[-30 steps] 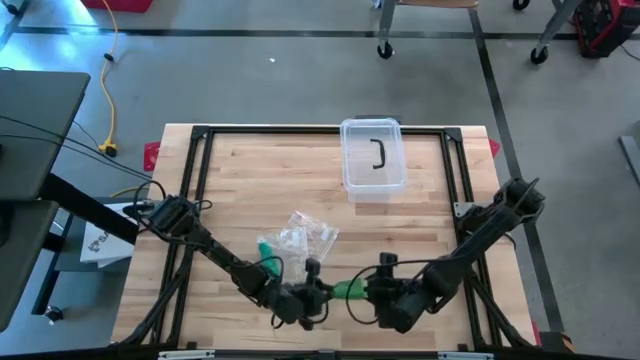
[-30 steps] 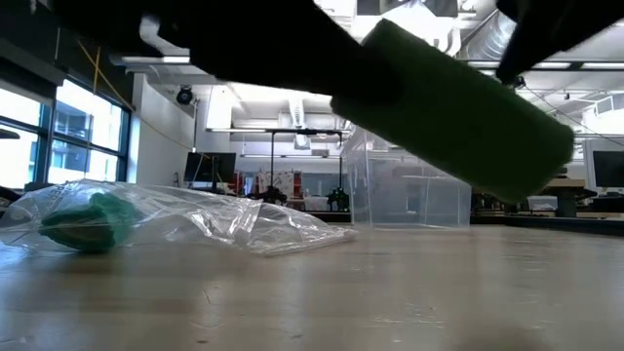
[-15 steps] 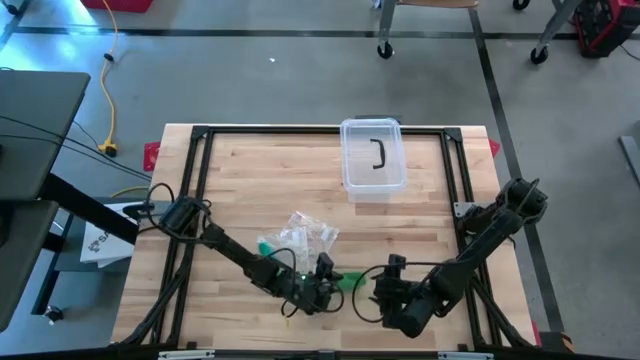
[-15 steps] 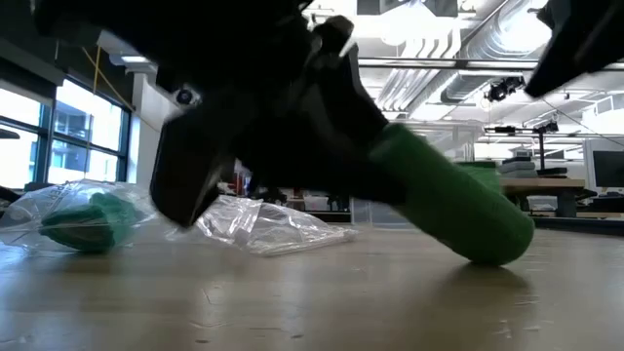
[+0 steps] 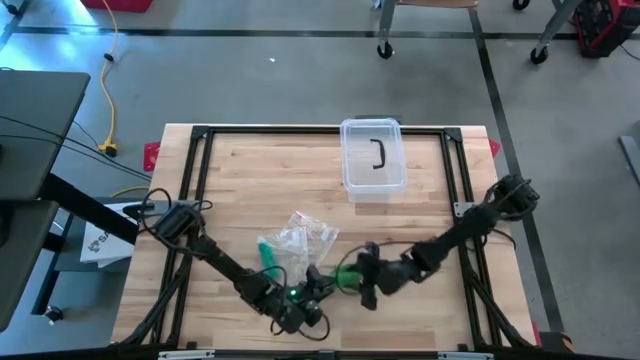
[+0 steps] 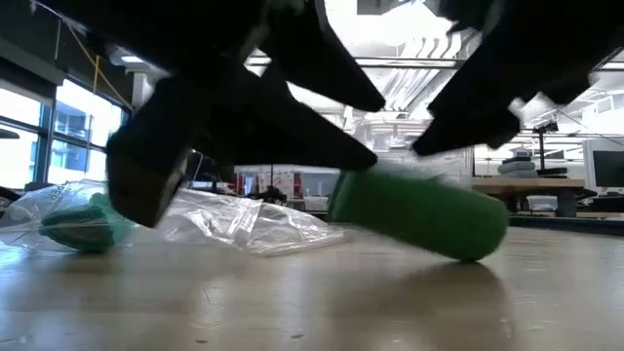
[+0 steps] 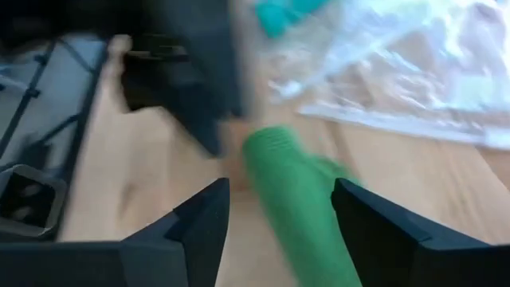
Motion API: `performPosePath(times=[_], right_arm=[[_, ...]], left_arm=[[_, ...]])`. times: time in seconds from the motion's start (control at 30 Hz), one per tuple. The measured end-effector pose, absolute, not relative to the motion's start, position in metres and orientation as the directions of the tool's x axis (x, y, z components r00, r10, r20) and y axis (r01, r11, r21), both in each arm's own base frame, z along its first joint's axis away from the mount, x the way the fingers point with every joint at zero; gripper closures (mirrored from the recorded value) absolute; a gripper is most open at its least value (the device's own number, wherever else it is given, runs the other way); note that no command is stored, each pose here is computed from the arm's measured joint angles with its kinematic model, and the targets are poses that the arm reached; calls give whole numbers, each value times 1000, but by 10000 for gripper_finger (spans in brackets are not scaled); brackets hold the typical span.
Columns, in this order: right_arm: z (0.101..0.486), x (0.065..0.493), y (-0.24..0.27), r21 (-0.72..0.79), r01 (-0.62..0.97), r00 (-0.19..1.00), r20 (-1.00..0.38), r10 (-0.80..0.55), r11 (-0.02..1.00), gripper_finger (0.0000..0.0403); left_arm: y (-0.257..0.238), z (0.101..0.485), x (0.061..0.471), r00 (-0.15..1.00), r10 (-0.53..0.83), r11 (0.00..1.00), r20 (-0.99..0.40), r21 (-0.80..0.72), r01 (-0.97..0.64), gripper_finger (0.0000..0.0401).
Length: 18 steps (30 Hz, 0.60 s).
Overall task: Roll bandage
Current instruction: Roll the green bandage
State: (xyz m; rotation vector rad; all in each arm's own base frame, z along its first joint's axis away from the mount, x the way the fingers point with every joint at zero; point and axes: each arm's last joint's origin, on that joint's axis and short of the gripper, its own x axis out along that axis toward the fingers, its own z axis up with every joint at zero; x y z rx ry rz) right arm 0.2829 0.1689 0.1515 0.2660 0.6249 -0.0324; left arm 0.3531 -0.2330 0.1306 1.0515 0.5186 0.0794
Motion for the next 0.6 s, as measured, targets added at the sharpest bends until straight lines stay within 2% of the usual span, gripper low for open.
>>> performPosePath(times=[0.13, 0.23, 0.3, 0.43, 0.5, 0.6], right_arm=[[133, 290, 150, 299, 174, 766, -640, 62, 938, 205], [122, 289, 150, 358, 143, 734, -664, 144, 922, 214], [119, 287, 153, 377, 123, 714, -676, 182, 918, 217], [117, 282, 163, 396, 99, 700, -679, 219, 913, 217], [118, 279, 168, 402, 78, 700, -673, 237, 912, 217], [123, 274, 176, 403, 57, 705, -665, 249, 914, 217]], left_arm=[[-240, 131, 345, 869, 363, 466, -335, 873, 142, 187], [-246, 130, 336, 850, 433, 417, -300, 903, 106, 187], [-250, 129, 330, 836, 476, 422, -273, 905, 55, 187], [-252, 136, 320, 824, 498, 569, -271, 819, -74, 187], [-249, 143, 317, 824, 478, 674, -303, 728, -123, 187], [-244, 154, 314, 822, 457, 777, -341, 603, -182, 187]])
